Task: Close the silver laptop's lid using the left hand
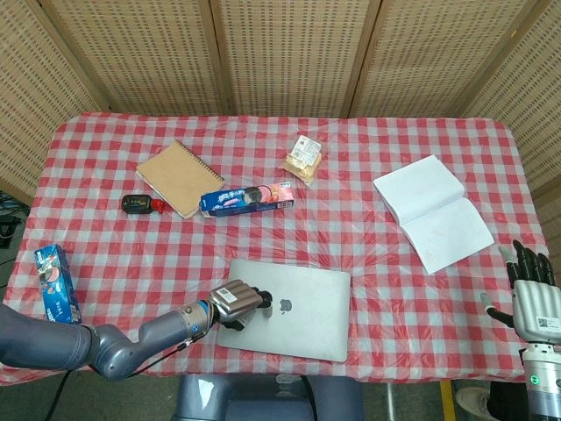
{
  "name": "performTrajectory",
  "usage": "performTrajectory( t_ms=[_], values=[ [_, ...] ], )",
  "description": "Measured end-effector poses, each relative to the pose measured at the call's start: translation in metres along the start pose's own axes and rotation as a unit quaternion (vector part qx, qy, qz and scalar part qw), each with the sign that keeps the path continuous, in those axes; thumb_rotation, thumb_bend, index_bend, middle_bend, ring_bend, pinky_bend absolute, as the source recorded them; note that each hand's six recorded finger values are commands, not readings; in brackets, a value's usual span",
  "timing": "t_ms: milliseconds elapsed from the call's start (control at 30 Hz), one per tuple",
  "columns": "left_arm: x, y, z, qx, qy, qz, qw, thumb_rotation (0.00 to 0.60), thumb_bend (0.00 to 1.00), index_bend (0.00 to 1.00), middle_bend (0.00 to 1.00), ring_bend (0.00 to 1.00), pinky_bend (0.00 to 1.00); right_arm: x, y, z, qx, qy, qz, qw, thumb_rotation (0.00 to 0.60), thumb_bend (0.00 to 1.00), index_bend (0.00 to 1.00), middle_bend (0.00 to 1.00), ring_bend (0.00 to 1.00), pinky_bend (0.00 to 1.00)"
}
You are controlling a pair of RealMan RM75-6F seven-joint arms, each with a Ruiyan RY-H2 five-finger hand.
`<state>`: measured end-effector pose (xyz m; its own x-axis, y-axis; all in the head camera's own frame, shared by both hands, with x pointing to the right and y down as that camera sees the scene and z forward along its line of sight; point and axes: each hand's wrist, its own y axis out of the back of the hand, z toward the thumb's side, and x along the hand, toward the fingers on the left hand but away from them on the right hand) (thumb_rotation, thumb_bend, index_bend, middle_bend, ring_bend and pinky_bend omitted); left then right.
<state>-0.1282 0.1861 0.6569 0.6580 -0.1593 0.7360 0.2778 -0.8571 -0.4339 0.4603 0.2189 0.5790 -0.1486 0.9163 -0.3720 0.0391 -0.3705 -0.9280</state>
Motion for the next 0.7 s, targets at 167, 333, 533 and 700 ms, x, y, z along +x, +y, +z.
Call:
performTrajectory(
  t_ms=[167, 333, 533, 700],
  values=[
    [-0.019, 0.02, -0.006, -0.022, 0.005, 0.088, 0.9959, 0.6, 0.48, 0.06, 0.0, 0.0, 0.09, 0.002, 0.001, 0.003, -0.003, 0.008, -0.001, 1.0, 0.6, 0.5, 0.0, 0.0, 0.0, 0.0],
    [-0.058, 0.04, -0.037, 0.0, 0.059, 0.227, 0.9722, 0.6, 0.38, 0.0, 0.0, 0.0, 0.0, 0.004, 0.0, 0.006, -0.002, 0.016, -0.001, 0.9999, 0.6, 0.5, 0.0, 0.0, 0.0, 0.0],
    [-0.131, 0.017, -0.09, 0.037, 0.188, 0.339, 0.9211, 0.6, 0.25, 0.0, 0.0, 0.0, 0.0, 0.007, -0.006, 0.01, 0.008, 0.021, 0.009, 0.9997, 0.6, 0.5, 0.0, 0.0, 0.0, 0.0],
    [-0.181, -0.024, -0.121, 0.052, 0.28, 0.353, 0.8913, 0.6, 0.15, 0.0, 0.0, 0.0, 0.0, 0.01, -0.007, 0.018, 0.016, 0.034, 0.011, 0.9992, 0.6, 0.5, 0.0, 0.0, 0.0, 0.0]
  ],
)
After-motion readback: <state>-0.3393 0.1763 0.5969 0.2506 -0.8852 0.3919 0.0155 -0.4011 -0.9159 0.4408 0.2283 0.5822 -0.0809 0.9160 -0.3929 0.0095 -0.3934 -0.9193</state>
